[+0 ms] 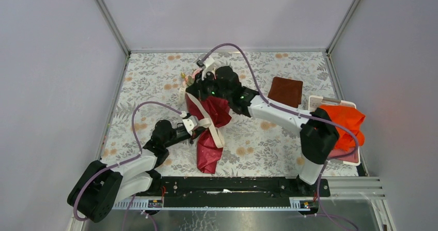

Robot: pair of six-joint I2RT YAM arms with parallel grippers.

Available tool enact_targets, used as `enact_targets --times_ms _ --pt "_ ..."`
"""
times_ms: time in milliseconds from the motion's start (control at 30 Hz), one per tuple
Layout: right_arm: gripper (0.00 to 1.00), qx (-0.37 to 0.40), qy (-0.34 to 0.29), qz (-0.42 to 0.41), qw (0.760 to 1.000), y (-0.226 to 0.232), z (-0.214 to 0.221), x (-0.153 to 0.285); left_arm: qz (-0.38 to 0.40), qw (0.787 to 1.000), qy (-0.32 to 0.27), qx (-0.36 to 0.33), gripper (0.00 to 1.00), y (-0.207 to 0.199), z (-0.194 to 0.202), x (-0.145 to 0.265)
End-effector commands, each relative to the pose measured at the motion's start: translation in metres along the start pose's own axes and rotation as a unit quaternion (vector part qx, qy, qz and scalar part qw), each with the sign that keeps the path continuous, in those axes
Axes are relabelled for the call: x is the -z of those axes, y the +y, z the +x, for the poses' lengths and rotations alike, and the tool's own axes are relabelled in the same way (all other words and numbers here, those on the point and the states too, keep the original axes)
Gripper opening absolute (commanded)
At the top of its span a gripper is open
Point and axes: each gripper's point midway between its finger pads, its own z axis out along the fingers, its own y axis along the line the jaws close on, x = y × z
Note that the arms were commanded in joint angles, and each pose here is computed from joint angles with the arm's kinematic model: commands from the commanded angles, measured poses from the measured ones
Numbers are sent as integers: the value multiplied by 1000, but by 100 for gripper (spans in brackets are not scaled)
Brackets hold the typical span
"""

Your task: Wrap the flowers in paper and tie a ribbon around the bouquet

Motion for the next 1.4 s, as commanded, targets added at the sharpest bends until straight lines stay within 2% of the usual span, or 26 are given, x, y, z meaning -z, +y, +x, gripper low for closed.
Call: enact_targets --times_ms 0,100,133,233,333,400,433,567,667,800,1033,1133,1267,1300,1367 --pt "0 -30 -86 32 995 -2 -59 -19 2 999 -28 -24 0 0 -15 -1" --pt "1 -38 -42 8 998 2 -40 -37 -9 1000 -25 -11 0 3 -13 -1" --pt "7 -41 -19 -13 999 9 -31 -42 -16 1000 -24 -5 0 5 -13 -1" --pt "52 -39 56 -39 997 20 -10 -41 -28 999 -21 8 0 8 -12 -1" --pt "75 -21 86 -18 996 14 -6 -15 -41 999 -17 21 0 11 -9 0" --pt "84 -18 79 -1 997 10 -8 9 -52 998 -15 31 0 14 -8 1" --pt "85 -17 76 14 997 7 -7 21 -57 998 -15 35 0 15 -8 1" --pt "84 -57 69 87 992 -7 15 69 -72 996 -13 45 0 20 -6 2" --pt "80 -121 44 69 989 9 35 88 -73 996 -10 51 0 19 -4 2" --pt "80 -167 27 30 985 33 53 90 -73 996 -7 55 0 19 -2 2" --pt "80 -189 26 23 981 34 61 71 -65 996 -3 53 0 17 -1 0" --pt "76 -205 38 21 978 35 65 63 -64 997 -2 52 0 18 -1 -1" --pt "58 -236 50 8 970 39 78 60 -65 997 -1 52 0 19 -1 -2" --pt "49 -240 54 8 969 39 80 60 -65 997 -1 52 0 19 -2 -2" --pt "24 -243 57 7 968 40 83 61 -61 997 -1 50 0 18 -2 -2"
